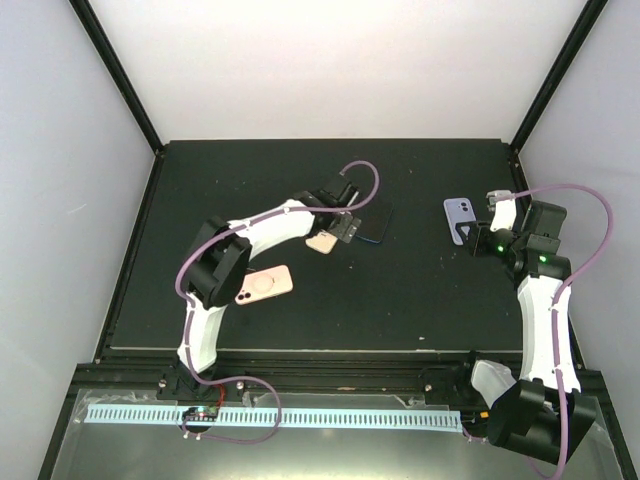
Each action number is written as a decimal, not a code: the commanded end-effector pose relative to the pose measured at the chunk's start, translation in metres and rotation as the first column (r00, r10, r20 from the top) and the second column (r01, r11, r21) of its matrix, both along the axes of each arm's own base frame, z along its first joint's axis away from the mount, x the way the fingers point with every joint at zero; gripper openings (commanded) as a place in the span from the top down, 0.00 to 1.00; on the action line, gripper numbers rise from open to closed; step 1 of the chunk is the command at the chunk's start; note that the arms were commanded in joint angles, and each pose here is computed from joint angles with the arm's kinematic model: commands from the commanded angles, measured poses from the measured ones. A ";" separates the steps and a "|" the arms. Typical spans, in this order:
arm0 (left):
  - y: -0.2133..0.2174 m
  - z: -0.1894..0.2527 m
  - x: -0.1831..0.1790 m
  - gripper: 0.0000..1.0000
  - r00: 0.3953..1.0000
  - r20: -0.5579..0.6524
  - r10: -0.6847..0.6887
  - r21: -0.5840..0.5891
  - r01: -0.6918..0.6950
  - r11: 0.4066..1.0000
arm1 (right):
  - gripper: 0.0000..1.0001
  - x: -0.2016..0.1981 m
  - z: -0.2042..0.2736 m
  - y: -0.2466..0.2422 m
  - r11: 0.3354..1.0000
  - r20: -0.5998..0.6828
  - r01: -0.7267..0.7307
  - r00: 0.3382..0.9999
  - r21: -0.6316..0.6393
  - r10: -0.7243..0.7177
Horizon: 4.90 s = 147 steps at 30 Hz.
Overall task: Take the phone out of the phone case
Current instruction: Pick up the phone at the center of the board, then adjust the phone.
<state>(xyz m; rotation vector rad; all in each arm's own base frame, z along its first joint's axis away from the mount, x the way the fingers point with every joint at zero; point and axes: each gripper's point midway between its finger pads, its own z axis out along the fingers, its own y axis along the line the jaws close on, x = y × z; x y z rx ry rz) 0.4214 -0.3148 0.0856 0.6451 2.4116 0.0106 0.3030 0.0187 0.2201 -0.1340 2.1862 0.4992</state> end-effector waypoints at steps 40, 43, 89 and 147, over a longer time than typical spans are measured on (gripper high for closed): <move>0.029 -0.082 0.000 0.09 0.890 -0.456 0.014 0.005 -0.013 1.000 | 0.60 0.007 -0.009 -0.005 1.000 -0.006 0.004 1.000 -0.028 -0.004; 0.032 -0.083 -0.010 0.16 0.881 -0.472 0.024 0.024 -0.014 1.000 | 0.60 0.007 -0.008 -0.005 1.000 -0.004 0.004 1.000 -0.030 -0.004; 0.038 -0.075 -0.148 0.01 0.847 -0.531 -0.021 0.143 0.114 0.983 | 0.60 -0.001 0.005 0.001 0.999 0.039 -0.026 0.999 -0.032 0.027; 0.026 0.276 -0.229 0.51 0.871 0.461 -0.169 -0.846 0.489 0.212 | 0.00 -0.108 0.081 0.207 0.512 0.226 -0.850 0.527 0.127 0.819</move>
